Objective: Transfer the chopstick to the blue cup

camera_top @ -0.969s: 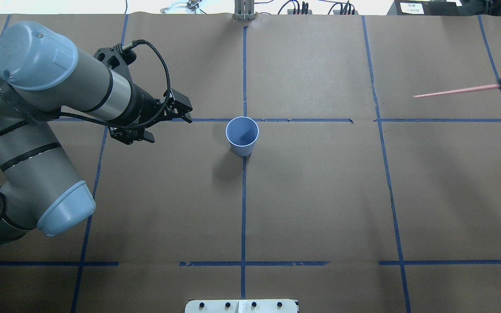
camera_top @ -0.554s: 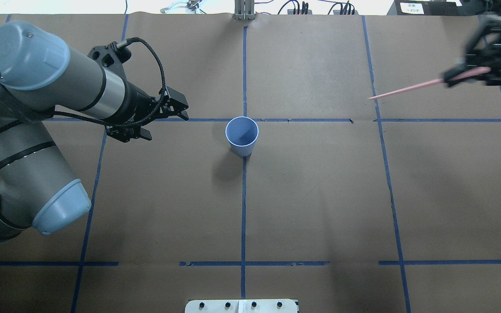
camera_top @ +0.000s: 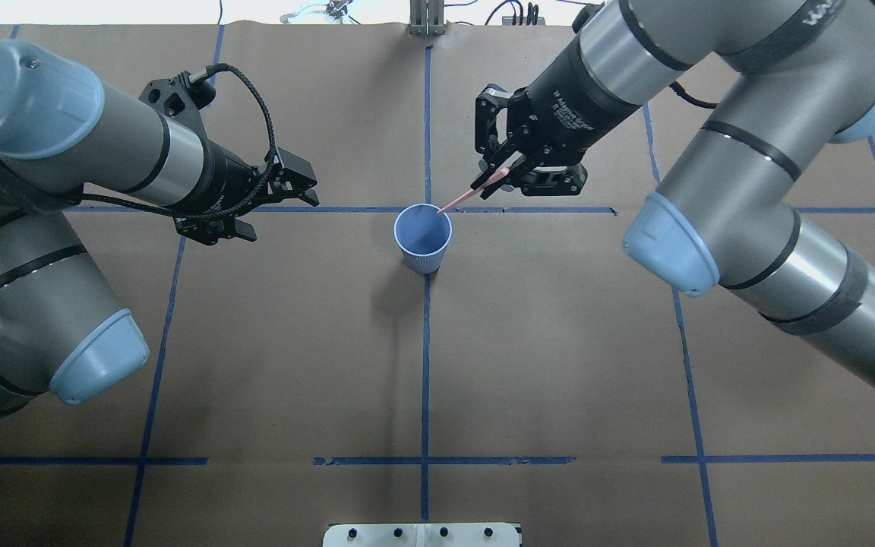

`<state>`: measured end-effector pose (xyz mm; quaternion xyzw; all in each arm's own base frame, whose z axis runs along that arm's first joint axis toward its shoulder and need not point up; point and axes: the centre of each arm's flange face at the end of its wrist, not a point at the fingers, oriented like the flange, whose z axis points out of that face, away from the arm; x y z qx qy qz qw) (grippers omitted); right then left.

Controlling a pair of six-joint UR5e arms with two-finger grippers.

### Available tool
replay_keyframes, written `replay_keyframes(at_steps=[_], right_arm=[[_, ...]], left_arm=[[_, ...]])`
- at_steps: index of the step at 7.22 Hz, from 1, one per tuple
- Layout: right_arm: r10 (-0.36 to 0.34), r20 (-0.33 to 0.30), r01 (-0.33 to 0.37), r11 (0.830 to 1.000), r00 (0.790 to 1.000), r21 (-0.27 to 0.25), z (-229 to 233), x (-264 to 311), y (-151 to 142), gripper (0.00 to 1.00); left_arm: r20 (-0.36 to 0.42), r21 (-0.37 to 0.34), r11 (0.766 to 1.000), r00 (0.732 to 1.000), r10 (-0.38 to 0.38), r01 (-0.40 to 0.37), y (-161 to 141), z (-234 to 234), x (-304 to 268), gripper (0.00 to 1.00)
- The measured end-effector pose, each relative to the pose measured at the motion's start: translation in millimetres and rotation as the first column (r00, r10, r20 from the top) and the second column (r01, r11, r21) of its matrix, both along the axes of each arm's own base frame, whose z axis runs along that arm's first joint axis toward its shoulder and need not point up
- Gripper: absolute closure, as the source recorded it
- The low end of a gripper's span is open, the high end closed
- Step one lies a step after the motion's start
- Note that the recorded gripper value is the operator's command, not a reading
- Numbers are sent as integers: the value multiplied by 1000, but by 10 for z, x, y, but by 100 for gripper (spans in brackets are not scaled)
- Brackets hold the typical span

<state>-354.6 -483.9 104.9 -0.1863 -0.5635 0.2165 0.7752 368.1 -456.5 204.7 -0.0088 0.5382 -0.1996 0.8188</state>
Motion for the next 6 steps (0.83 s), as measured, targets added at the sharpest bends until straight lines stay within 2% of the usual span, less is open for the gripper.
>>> replay_keyframes(at_steps=[3,5,6], right_arm=[[13,-14,-13,1000,1000,19,23,-382,-119,97],[-13,-36,13,1000,999,0,129,-651,-116,59],[-23,-51,22,1000,998,-14,179,-772,-148,29]], left_arm=[[2,-2,1000,1000,1,-1,4,58,-2,0],[5,-4,1000,1000,2,-2,9,105,-6,0],[6,-3,1000,1000,3,-3,9,111,-8,0]])
